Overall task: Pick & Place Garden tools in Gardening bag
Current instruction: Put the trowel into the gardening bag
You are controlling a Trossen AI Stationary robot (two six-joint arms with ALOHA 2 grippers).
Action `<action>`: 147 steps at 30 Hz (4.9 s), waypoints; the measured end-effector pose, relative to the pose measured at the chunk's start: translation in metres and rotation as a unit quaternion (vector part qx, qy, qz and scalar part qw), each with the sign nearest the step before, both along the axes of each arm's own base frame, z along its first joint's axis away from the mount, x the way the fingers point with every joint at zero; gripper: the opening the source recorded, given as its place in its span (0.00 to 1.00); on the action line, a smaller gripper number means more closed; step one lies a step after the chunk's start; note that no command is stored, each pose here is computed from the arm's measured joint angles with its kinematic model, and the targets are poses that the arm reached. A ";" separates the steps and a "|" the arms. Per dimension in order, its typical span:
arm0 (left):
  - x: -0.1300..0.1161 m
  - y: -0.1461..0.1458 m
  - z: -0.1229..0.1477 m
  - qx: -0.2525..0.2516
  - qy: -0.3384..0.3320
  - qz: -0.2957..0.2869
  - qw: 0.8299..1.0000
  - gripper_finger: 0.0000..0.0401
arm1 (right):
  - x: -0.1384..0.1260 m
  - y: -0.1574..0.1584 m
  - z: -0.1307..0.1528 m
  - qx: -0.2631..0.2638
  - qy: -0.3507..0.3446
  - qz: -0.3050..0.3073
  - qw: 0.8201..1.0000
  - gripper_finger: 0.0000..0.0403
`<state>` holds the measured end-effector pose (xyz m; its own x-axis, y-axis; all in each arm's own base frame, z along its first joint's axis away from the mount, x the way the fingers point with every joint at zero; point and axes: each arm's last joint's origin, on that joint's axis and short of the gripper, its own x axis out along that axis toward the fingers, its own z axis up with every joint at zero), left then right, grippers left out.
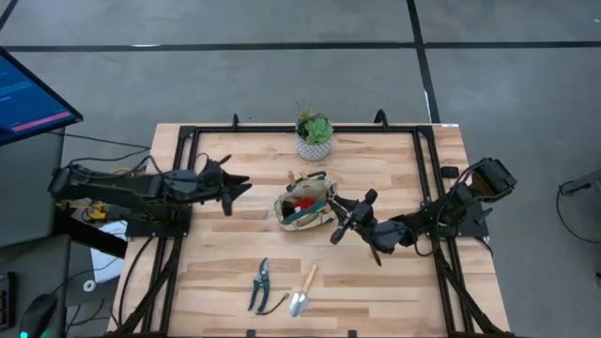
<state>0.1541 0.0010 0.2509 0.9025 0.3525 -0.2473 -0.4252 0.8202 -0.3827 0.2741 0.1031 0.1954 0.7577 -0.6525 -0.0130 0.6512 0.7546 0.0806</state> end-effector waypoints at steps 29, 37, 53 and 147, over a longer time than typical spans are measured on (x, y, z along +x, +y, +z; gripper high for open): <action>0.093 0.054 -0.082 0.053 0.100 0.057 0.992 0.01 | -0.001 0.001 -0.005 0.013 0.007 0.001 1.000 0.11; 0.100 0.054 -0.084 0.030 0.061 0.010 0.998 0.01 | 0.002 -0.006 -0.007 0.007 0.016 -0.008 1.000 0.11; 0.103 0.046 -0.083 0.013 0.048 -0.035 0.998 0.01 | 0.006 -0.008 0.000 -0.010 0.022 -0.014 1.000 0.11; 0.071 0.039 -0.035 0.047 0.015 -0.056 0.997 0.01 | -0.007 0.009 -0.016 0.065 0.107 0.026 0.992 0.57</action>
<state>0.2254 0.0400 0.2154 0.9301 0.2734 -0.2452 -0.3396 0.8945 -0.2907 0.2671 0.1117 0.1799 0.7605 -0.5957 -0.2584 0.6250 0.7794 0.0427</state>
